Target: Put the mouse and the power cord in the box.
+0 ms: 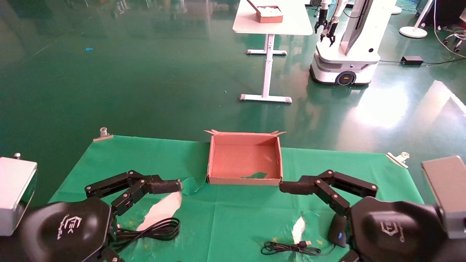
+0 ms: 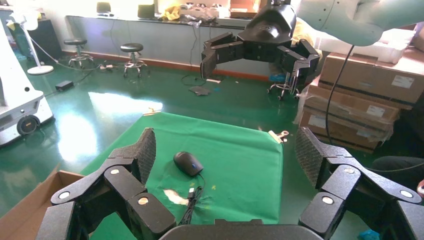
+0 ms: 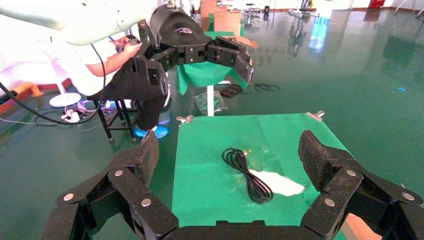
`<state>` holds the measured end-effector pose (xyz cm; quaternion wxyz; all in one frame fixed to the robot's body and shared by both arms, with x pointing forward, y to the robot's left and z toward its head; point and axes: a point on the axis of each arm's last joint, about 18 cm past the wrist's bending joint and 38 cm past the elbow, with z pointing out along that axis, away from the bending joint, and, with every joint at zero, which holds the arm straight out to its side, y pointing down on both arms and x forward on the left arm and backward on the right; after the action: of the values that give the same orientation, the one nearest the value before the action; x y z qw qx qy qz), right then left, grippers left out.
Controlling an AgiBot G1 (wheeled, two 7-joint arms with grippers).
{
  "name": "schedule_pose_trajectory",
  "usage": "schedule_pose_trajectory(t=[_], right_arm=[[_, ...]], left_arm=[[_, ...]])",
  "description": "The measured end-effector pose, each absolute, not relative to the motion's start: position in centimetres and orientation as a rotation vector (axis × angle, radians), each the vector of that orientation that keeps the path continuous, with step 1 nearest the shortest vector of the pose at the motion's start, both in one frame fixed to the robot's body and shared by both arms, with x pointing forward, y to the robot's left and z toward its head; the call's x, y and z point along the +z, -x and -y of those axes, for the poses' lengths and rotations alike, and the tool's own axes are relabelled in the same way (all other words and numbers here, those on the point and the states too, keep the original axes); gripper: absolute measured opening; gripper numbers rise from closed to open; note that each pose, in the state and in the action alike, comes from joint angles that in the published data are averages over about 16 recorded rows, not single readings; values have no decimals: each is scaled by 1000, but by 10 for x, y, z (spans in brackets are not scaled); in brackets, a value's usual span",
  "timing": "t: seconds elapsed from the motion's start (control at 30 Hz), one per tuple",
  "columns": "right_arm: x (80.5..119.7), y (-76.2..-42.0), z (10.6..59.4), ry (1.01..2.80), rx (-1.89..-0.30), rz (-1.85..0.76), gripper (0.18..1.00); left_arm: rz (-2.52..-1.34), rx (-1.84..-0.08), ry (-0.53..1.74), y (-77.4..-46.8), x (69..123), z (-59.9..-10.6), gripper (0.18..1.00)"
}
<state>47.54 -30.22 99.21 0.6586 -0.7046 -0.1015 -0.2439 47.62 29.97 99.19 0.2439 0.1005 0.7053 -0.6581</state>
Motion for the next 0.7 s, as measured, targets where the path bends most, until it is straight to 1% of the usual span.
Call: schedule_pose_trajectory(t=[0.7], right_arm=[[992,-475,302,1595,-551,231,1000]], left_arm=[[-1926,-1797,-275,-476,992,-300,1001]])
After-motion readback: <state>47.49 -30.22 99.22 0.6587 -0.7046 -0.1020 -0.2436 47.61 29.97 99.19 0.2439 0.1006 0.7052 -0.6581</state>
